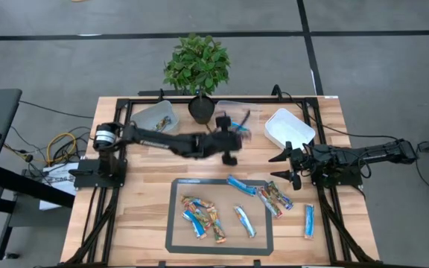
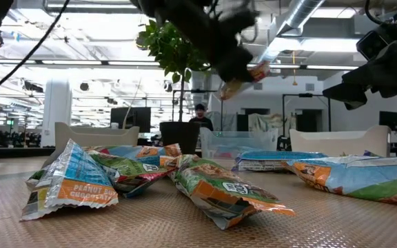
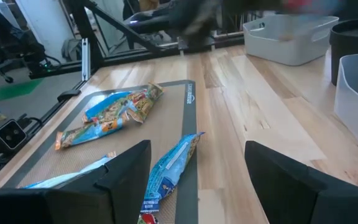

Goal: Pick and place Granola Bars by type
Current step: Put the red granola bar into the transparent bin

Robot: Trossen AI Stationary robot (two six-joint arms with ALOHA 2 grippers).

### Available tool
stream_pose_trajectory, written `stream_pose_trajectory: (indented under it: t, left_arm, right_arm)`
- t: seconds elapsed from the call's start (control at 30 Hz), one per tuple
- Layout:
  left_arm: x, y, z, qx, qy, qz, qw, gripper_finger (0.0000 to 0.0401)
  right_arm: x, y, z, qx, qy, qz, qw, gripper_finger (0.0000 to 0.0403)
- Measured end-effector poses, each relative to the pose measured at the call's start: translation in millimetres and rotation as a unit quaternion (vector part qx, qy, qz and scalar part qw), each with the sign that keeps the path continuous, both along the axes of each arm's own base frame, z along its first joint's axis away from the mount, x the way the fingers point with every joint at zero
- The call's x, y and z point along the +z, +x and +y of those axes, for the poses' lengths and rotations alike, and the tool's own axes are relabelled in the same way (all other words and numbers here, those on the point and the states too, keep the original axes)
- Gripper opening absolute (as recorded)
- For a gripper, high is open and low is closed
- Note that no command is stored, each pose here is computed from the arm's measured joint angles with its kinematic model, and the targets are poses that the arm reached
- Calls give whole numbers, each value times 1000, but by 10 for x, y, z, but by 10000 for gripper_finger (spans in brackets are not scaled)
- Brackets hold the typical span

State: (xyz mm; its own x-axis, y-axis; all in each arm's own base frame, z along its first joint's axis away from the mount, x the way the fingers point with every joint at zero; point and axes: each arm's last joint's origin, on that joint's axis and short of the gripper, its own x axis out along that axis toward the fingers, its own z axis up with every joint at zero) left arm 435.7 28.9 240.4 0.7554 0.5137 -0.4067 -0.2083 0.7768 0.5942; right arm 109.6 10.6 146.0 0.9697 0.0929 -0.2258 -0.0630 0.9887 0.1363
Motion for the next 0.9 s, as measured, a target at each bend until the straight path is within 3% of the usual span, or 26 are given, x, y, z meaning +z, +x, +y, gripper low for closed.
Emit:
stream_pose_trajectory:
  t: [0.1, 0.2, 0.37, 0.6, 0.73, 0.9]
  left_arm:
    - [-83, -2, 306, 34, -4, 6, 999, 14]
    - [-173, 21, 508, 34, -17, 3, 999, 17]
    - [-436, 173, 681, 17, -19, 16, 1000, 23]
    - [-439, 374, 805, 38, 12, 33, 999, 30]
    - [-398, 373, 858, 66, 10, 52, 996, 68]
    - [-422, 345, 903, 84, -19, 54, 995, 152]
  right_arm:
    - [0, 0, 0, 0, 0, 0, 1000, 256]
    - [1, 0, 0, 0, 0, -1, 1000, 256]
    - [0, 2, 0, 0, 0, 0, 1000, 256]
    - [-3, 4, 0, 0, 0, 2, 1000, 256]
    - [-3, 4, 0, 0, 0, 1, 1000, 256]
    - [-4, 3, 0, 0, 0, 2, 1000, 256]
